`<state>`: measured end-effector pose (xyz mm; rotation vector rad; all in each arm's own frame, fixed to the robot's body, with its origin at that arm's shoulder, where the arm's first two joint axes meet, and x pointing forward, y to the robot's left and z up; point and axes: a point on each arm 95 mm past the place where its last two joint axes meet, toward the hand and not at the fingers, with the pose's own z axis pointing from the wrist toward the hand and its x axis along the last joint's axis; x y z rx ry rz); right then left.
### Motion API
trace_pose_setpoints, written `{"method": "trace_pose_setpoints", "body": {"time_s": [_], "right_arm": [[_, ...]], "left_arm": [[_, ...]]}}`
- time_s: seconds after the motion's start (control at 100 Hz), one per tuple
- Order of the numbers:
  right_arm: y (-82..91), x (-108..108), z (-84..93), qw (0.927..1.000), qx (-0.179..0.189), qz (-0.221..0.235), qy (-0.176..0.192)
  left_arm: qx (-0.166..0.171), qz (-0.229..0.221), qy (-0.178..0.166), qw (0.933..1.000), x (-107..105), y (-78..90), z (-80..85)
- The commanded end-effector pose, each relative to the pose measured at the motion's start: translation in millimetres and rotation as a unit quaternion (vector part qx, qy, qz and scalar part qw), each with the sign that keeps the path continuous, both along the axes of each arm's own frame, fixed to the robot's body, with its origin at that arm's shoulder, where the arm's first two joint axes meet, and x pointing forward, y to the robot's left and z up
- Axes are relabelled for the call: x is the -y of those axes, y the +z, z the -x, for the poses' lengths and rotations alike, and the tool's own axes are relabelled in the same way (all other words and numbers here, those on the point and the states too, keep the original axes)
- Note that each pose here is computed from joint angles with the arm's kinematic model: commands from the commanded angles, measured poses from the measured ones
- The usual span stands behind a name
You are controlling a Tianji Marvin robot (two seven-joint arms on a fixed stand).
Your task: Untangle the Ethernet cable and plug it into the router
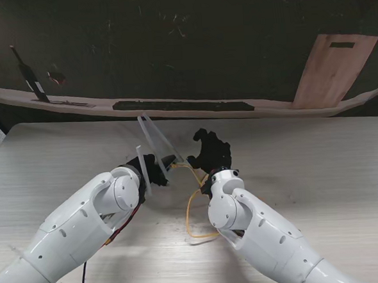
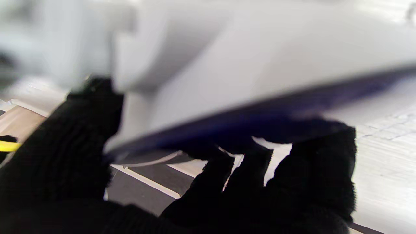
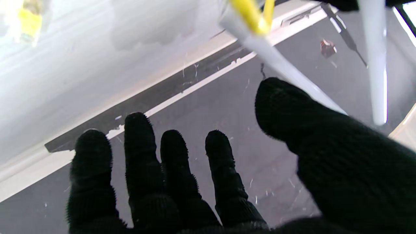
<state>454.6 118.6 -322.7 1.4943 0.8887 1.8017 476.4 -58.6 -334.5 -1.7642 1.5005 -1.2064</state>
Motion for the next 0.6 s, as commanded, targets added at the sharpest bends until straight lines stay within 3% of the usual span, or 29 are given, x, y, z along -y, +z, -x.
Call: {"method": "trace_pose_setpoints", "body": {"time_s": [0.0,0.29,0.59], "right_arm": [[2.3,4,3.4,1.0000,0.004,-0.005,0.002],[10.4,21,9.5,0.9992,0.031,-0.020,-0.014],[9.8,26,11.1,0.9986,0.035,-0.030,-0.025]], "left_arm": [[-0.064,-0.021,0.018,0.9976,-18,-40.6,14.6],[-0.059,-0.051,-0.002,0.9969,-6,-52.1,11.2],[-0.054,-0.054,0.007,0.9971,8,-65.2,15.6]]}}
